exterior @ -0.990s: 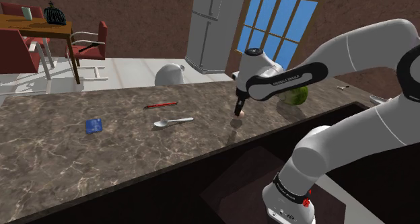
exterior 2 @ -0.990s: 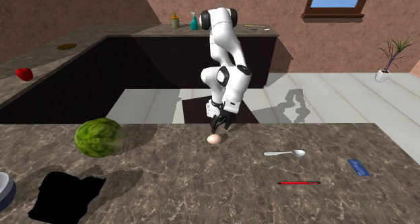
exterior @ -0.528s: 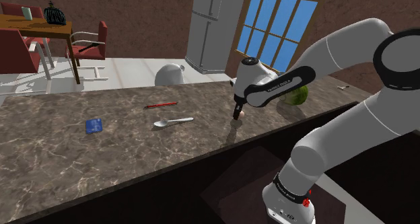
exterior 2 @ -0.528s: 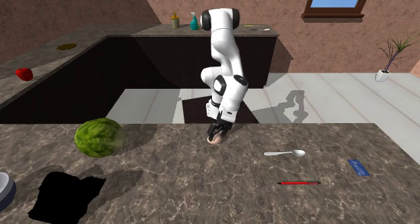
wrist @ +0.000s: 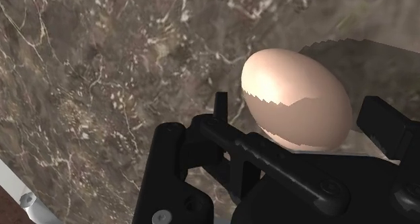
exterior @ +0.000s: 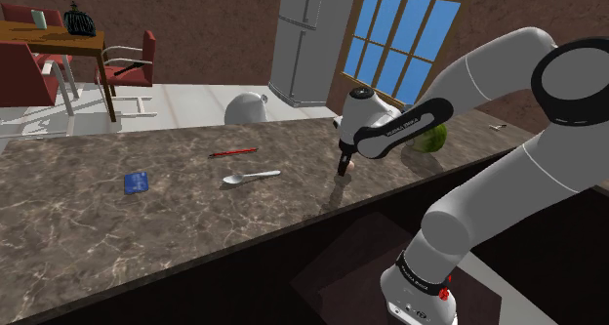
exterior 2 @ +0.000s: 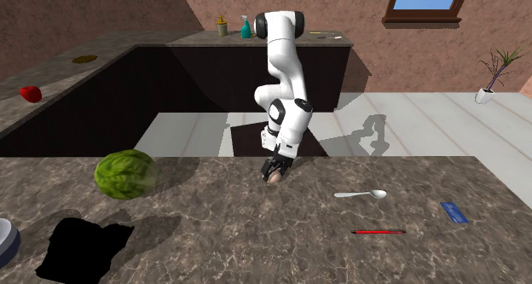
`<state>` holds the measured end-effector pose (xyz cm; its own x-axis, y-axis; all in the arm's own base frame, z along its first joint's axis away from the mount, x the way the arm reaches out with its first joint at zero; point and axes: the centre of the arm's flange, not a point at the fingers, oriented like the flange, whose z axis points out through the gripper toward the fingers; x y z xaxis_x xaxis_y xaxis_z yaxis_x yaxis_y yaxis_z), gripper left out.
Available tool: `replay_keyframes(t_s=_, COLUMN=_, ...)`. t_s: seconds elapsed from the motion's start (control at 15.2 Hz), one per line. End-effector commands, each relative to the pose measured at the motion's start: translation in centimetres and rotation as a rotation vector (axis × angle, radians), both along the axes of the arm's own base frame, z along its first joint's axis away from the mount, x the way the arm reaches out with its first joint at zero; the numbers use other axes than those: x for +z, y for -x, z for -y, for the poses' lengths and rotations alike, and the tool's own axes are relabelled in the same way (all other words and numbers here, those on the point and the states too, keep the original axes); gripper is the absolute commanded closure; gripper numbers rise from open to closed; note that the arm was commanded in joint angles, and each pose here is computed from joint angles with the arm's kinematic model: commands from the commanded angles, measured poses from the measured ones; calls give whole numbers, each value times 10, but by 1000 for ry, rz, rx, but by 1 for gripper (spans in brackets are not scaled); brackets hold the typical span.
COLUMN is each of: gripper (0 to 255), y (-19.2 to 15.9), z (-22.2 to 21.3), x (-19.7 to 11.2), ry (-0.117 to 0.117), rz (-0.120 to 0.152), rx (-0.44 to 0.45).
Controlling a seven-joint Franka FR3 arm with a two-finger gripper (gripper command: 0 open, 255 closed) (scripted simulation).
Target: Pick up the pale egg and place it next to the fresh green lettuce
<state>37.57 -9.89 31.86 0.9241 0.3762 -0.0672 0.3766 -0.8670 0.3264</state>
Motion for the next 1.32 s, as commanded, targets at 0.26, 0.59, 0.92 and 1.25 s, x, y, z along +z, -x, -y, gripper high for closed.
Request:
replay_keyframes(t_s=0.26, gripper=255, y=0, z=0, x=0, ry=0, rz=0, rx=0)
replay_keyframes(t_s=0.59, gripper=255, y=0, z=0, x=0, ry=0, rz=0, rx=0)
replay_keyframes(t_s=0.92, gripper=255, y=0, z=0, x=21, ry=0, rz=0, rx=0)
replay_keyframes(t_s=1.25, gripper=255, y=0, z=0, x=47, ry=0, rz=0, rx=0)
